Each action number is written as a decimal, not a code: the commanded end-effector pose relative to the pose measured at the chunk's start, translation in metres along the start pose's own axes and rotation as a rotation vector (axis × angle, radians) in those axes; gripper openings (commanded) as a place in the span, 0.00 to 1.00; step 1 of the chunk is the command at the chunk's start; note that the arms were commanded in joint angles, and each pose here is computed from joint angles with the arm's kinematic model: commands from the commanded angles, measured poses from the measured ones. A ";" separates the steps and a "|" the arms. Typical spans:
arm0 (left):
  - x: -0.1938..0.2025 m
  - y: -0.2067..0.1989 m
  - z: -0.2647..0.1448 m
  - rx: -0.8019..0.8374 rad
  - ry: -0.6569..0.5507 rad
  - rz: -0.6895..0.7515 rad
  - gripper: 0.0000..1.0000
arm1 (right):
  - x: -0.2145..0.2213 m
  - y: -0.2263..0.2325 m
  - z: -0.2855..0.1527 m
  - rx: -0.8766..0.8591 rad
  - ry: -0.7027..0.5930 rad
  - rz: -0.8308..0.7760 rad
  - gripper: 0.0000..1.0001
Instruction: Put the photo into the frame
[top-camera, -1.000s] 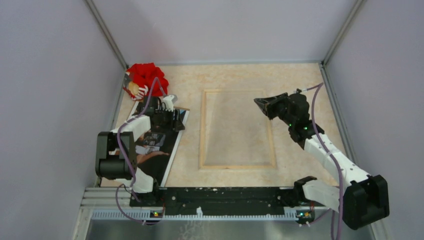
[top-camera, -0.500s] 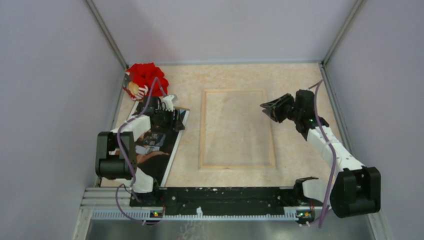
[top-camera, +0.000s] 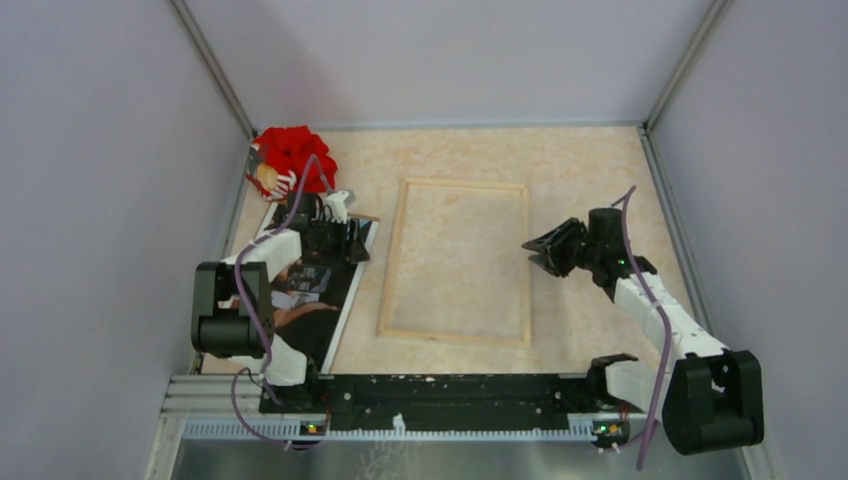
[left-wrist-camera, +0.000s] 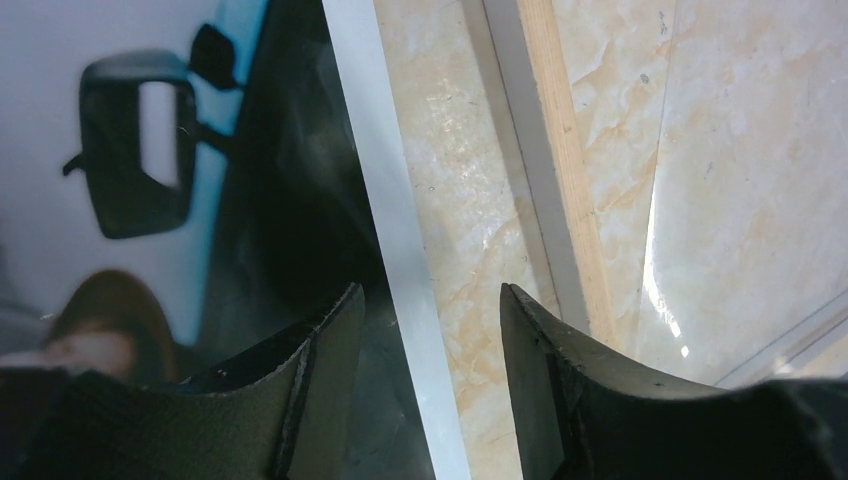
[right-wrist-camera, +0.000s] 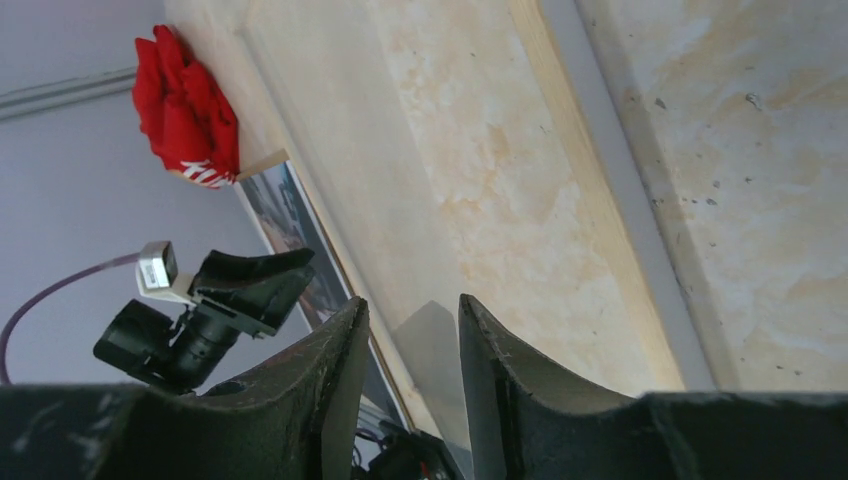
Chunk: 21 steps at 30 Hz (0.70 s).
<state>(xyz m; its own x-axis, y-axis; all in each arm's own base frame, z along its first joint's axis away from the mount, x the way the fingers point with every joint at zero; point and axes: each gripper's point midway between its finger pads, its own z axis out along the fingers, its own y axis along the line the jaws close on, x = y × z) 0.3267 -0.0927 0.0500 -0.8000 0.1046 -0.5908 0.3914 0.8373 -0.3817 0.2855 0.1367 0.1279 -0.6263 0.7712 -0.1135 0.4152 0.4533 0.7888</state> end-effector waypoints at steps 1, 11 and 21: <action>-0.015 -0.002 -0.002 0.015 -0.028 0.029 0.59 | -0.001 -0.007 -0.009 0.021 -0.015 -0.047 0.39; -0.010 -0.008 0.007 0.032 -0.010 0.045 0.59 | 0.016 -0.044 -0.005 0.070 0.021 -0.006 0.38; -0.011 -0.013 0.014 0.028 -0.003 0.067 0.59 | 0.030 -0.092 -0.003 0.150 0.036 0.025 0.38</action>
<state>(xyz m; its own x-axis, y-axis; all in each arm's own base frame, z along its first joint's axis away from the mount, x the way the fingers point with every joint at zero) 0.3193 -0.1113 0.0395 -0.8108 0.1546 -0.5646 0.4271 0.8158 -0.3900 0.2323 0.1219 0.0629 -0.6399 0.7660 -0.0605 0.5218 0.4910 0.6976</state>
